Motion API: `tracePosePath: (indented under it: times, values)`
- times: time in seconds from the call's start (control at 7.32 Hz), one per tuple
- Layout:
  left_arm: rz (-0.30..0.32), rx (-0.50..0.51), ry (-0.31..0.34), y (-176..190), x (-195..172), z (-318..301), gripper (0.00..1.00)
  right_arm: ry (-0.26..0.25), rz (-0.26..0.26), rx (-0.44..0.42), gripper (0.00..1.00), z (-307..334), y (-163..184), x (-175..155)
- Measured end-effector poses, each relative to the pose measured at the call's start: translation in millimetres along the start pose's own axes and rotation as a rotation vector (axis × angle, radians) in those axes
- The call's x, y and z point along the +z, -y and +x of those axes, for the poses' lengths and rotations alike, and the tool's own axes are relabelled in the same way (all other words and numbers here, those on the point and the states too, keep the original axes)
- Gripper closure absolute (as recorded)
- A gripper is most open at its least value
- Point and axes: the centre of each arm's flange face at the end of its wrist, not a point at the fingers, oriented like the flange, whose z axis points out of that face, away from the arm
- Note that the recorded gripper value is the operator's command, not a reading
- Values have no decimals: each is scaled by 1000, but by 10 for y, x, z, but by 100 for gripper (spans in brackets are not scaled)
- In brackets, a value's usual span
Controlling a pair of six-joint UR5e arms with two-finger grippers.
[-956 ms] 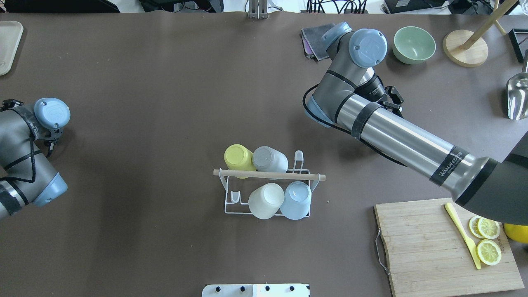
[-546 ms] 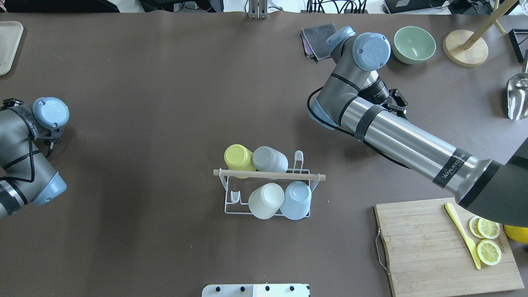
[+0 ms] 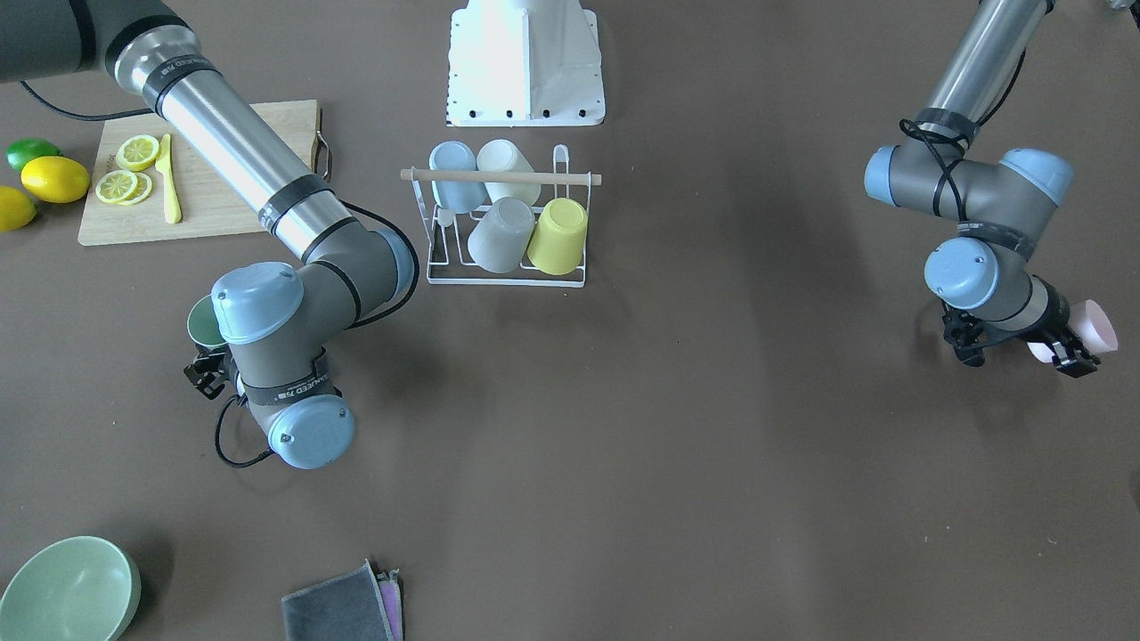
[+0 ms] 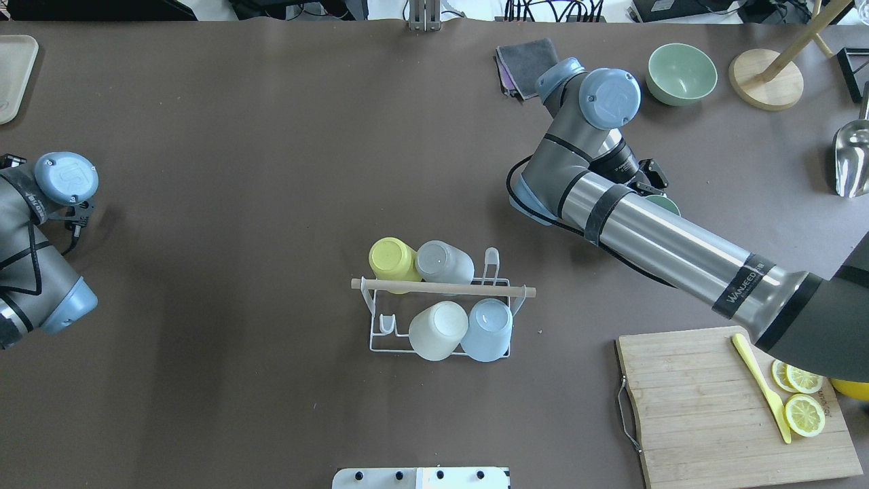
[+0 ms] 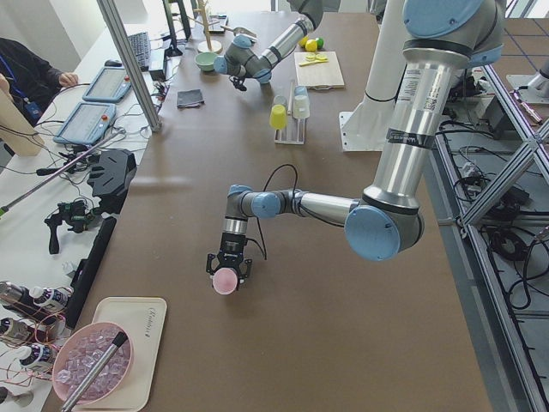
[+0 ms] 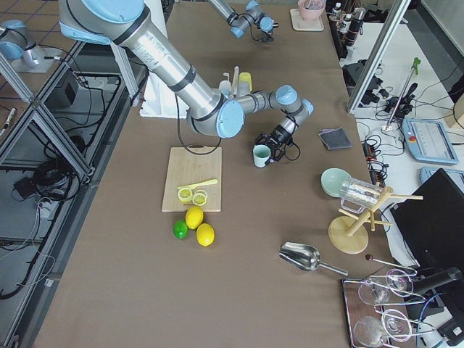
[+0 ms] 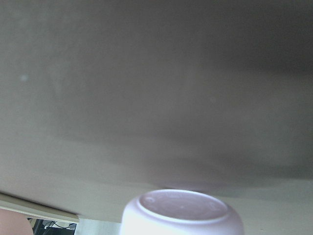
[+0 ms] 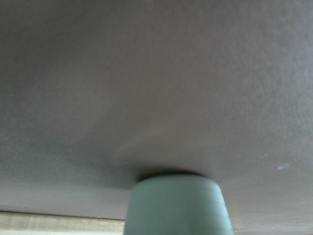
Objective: Place cup on cup holder
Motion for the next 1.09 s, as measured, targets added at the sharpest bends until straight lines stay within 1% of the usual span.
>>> tracePosePath:
  times: [0.14,0.27,0.41,0.55,0.68,0.82,0.96,1.09]
  values:
    - [20,-9,-1,-12,-11,-21,37,-3,-6,-19,75,-25,6,12]
    - [44,-17,-7,-22,-34,-39,36,-6,-13,-45,88,-40,-4,13]
    - [74,-33,-12,-75,-77,-87,36,-10,-17,-60,94,-49,-32,-11]
    - [113,-59,-21,-185,-137,-168,36,-15,-10,-67,95,-58,-87,-67]
    - [159,-85,-34,-312,-216,-252,36,-29,15,-74,95,-71,-212,-171]
    - [207,-109,-44,-416,-347,-331,37,-47,53,-82,97,-82,-398,-238]
    - [246,-124,-40,-478,-523,-391,37,-61,104,-91,100,-96,-619,-223]
    - [274,-136,-28,-537,-695,-416,37,-62,163,-100,100,-112,-819,-236]
